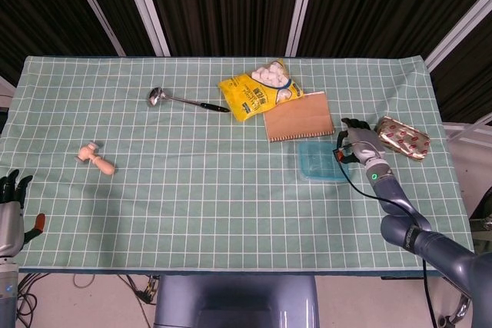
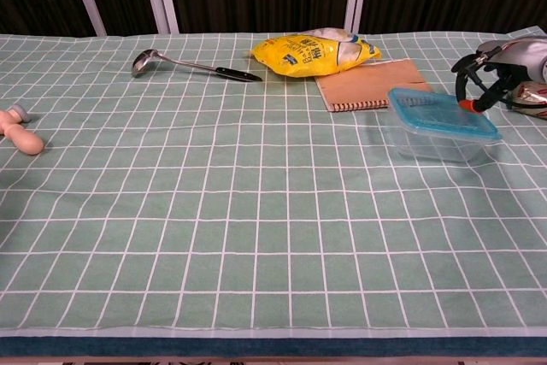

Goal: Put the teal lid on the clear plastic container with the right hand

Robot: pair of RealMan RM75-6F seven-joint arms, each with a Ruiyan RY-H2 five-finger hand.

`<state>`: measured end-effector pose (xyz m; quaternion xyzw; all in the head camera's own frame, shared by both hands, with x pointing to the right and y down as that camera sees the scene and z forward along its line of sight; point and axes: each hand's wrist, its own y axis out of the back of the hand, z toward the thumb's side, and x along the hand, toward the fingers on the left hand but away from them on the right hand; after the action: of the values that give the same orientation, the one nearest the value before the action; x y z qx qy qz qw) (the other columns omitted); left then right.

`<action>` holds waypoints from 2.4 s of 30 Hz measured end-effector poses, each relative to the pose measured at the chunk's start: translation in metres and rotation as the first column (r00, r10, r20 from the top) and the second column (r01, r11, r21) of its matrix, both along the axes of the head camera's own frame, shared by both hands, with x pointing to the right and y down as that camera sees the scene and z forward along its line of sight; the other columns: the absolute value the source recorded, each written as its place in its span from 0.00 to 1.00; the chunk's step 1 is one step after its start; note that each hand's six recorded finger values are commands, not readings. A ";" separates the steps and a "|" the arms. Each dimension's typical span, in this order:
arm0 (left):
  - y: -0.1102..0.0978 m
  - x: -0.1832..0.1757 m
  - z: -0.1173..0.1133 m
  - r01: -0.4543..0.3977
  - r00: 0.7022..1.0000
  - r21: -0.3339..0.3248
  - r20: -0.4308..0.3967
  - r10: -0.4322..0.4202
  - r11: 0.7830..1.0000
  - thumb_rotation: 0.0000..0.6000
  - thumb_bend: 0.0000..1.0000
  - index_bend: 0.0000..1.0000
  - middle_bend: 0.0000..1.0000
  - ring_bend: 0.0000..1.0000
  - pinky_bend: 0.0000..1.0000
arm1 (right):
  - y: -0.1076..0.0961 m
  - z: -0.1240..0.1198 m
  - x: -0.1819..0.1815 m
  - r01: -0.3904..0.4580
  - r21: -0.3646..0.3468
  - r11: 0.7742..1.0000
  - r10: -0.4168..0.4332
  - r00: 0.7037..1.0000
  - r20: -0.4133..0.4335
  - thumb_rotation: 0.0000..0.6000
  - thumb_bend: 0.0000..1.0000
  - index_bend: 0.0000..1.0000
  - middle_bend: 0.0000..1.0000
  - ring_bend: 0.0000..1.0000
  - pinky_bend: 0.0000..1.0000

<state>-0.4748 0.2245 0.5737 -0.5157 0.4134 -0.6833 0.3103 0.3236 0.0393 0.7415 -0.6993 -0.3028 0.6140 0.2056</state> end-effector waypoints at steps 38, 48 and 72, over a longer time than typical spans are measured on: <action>0.000 0.002 -0.001 -0.011 1.000 0.003 -0.014 0.011 1.000 1.00 0.36 0.14 0.00 0.00 0.00 | 0.014 -0.077 -0.008 -0.001 0.180 0.984 -0.025 0.990 0.139 1.00 0.47 0.64 0.07 0.00 0.00; 0.000 0.003 -0.001 -0.012 1.000 0.002 -0.016 0.012 1.000 1.00 0.36 0.14 0.00 0.00 0.00 | 0.046 -0.073 -0.033 0.058 0.154 0.986 -0.085 0.981 0.175 1.00 0.47 0.64 0.07 0.00 0.00; -0.001 0.000 -0.001 -0.001 1.000 -0.002 -0.023 0.001 1.000 1.00 0.36 0.14 0.00 0.00 0.00 | 0.055 -0.045 -0.086 0.130 0.102 0.986 -0.149 0.967 0.208 1.00 0.47 0.65 0.06 0.00 0.00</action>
<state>-0.4744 0.2235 0.5725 -0.5238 0.4161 -0.6777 0.3053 0.2376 0.0948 0.6962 -0.7716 -0.2997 0.5049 0.2448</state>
